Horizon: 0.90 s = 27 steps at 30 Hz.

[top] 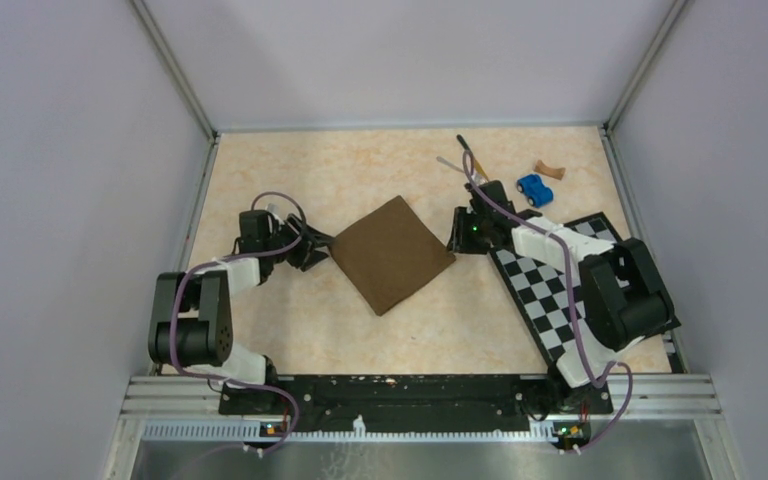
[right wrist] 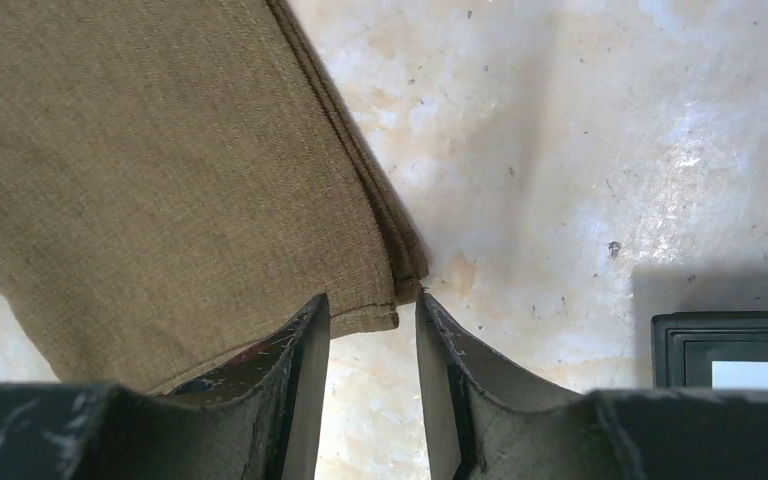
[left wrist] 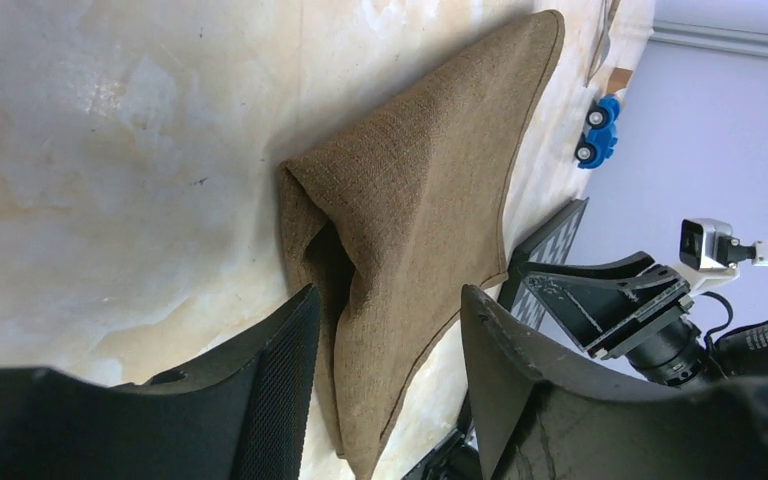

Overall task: Fold the napkin into a case and place the utensils inside
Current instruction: Smooth out the square-folded napkin at the center of the board.

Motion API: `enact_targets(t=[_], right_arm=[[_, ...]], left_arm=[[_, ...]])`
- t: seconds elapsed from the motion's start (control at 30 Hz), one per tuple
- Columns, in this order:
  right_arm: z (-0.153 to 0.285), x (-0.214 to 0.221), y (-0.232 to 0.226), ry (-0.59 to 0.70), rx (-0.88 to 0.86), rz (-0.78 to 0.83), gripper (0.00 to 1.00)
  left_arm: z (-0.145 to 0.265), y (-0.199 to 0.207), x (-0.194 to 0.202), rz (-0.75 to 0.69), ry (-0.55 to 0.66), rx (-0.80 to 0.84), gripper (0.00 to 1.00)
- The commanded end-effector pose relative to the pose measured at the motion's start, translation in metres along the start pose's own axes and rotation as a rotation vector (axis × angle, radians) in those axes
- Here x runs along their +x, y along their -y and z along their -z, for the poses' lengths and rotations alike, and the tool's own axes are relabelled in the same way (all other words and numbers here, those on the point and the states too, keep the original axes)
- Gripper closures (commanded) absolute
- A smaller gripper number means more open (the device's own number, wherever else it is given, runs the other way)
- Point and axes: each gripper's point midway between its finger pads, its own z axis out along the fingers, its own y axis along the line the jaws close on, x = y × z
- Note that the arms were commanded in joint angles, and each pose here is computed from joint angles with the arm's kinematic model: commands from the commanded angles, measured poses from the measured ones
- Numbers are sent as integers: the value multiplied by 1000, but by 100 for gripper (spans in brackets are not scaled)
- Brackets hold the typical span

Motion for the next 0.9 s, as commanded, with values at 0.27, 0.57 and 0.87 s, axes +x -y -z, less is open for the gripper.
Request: enact_targets(t=[0.27,0.57,0.87], right_arm=[[9,-8,-88,25,-179,103,63],[-2,20,-159,-56,-371,128,63],[-20,55,-215,-206,-647,89,63]], left_arm=[[-18,16,-13,4,6,101,46],[-30,9,-17,17,-5,91,51],[-37,0,-23,13,11,73,68]])
